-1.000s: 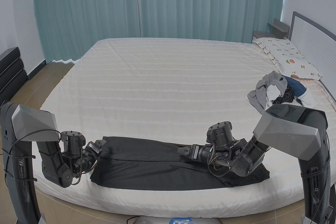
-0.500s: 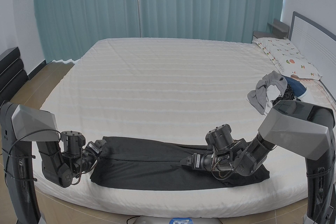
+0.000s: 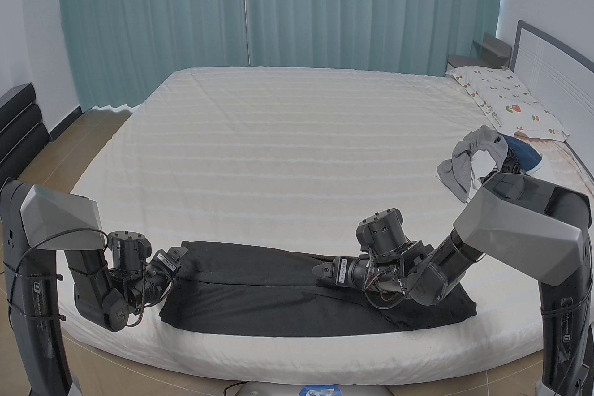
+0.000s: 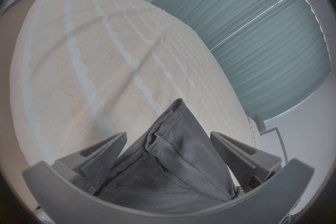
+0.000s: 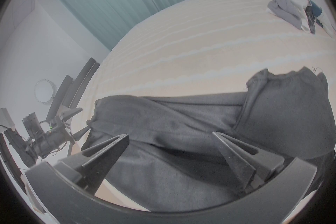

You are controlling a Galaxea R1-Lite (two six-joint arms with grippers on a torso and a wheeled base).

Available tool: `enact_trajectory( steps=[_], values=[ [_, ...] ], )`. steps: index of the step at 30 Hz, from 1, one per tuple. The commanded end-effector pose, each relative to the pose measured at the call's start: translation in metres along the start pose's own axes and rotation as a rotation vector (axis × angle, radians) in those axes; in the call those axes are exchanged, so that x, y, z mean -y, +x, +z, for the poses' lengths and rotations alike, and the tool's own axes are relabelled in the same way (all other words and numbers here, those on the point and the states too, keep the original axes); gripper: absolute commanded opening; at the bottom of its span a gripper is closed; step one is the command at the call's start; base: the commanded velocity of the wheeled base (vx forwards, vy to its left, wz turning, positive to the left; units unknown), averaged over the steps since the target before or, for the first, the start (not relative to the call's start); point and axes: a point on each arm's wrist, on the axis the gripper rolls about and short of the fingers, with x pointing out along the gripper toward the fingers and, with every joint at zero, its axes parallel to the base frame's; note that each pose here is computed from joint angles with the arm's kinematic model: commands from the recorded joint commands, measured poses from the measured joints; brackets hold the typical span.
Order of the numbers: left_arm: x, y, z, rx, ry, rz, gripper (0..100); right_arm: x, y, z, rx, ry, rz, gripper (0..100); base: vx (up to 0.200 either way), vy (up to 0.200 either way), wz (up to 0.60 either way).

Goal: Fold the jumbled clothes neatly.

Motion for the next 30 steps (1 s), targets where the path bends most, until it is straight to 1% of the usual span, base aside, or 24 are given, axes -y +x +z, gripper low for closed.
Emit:
enact_trajectory(
  steps=[1,5,12,19,26,27,28,29,30],
  values=[
    [0.0,0.001,0.0,0.001,0.0,-0.002,100,0.004,0.02,-0.005,0.011,-0.021,-0.037,100,0.0,0.0,0.0],
    [0.0,0.001,0.0,0.0,0.0,0.001,100,0.004,0.024,-0.007,0.009,-0.042,-0.043,100,0.0,0.0,0.0],
    [-0.001,0.001,0.0,0.0,0.001,0.001,100,0.005,0.017,-0.018,-0.05,-0.093,-0.06,100,0.0,0.0,0.0],
    [-0.001,0.001,-0.001,-0.001,0.001,0.002,100,0.003,0.004,-0.018,-0.08,-0.112,-0.035,100,0.0,0.0,0.0],
    [-0.001,0.001,-0.001,-0.001,0.001,0.002,100,0.0,0.004,-0.011,-0.036,-0.103,-0.031,100,0.0,0.0,0.0],
    [-0.001,0.001,-0.001,-0.001,0.001,0.002,100,-0.001,0.002,-0.004,0.012,-0.091,-0.035,100,0.0,0.0,0.0],
    [-0.001,0.001,-0.001,-0.002,0.001,0.003,100,0.0,-0.002,0.001,0.037,-0.085,-0.04,100,0.0,0.0,0.0],
    [-0.001,0.001,-0.001,-0.002,0.001,0.003,100,0.0,-0.002,0.001,0.037,-0.085,-0.04,100,0.0,0.0,0.0],
    [-0.001,0.001,-0.001,-0.001,0.0,0.002,100,0.005,-0.012,0.014,0.077,-0.065,-0.055,100,0.0,0.0,0.0]
  ],
)
